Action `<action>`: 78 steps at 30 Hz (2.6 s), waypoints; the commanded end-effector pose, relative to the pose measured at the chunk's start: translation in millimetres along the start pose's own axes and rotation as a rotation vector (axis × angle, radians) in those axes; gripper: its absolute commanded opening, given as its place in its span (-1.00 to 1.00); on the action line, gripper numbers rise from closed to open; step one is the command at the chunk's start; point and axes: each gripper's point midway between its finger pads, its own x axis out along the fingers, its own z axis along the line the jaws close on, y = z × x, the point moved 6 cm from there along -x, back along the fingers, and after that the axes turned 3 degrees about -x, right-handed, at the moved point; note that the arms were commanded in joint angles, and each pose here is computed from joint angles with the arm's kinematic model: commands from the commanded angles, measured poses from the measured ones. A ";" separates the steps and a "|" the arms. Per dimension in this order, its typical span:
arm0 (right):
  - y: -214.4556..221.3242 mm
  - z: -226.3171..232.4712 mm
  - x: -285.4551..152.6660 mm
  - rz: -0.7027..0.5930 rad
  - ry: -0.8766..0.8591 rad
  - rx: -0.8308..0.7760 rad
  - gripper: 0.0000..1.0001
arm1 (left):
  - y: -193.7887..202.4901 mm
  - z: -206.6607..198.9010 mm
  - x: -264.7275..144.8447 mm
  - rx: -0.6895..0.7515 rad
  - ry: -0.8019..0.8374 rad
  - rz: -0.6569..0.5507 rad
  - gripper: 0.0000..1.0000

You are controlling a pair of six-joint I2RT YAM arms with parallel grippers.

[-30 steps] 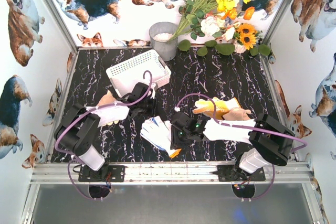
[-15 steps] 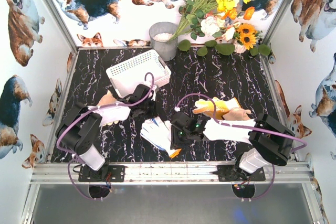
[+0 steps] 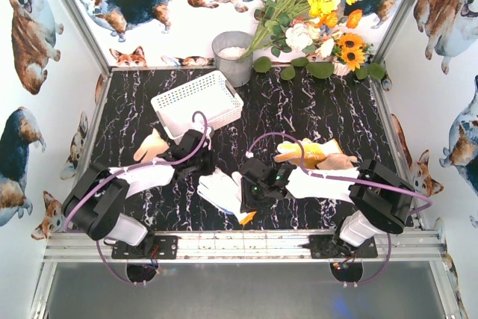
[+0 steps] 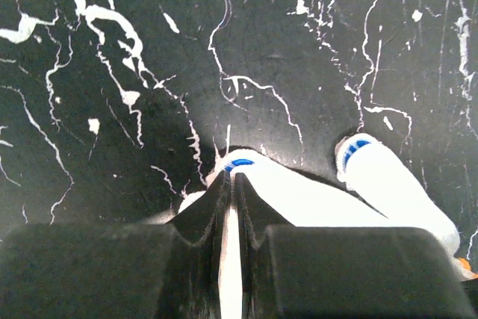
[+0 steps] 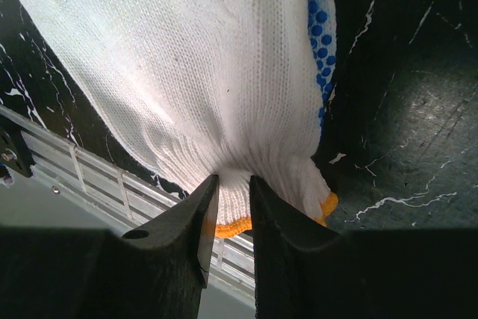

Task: Put the gloves into the storage basket
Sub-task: Pair the glove with the glove, then pick up the glove from the center of the board.

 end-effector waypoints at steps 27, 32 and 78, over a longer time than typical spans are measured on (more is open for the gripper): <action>-12.1 -27.2 -62.6 -0.122 -0.086 -0.075 0.06 | 0.8 -37.7 -45.9 -0.154 -0.056 -0.081 0.02; -22.7 -26.9 -54.9 -0.068 -0.205 -0.110 0.06 | 24.5 -49.4 -44.7 -0.309 -0.020 -0.041 -0.03; -2.2 -51.5 20.0 0.117 -0.317 0.137 -0.47 | 98.0 -78.0 -18.7 -0.323 0.132 0.117 -0.62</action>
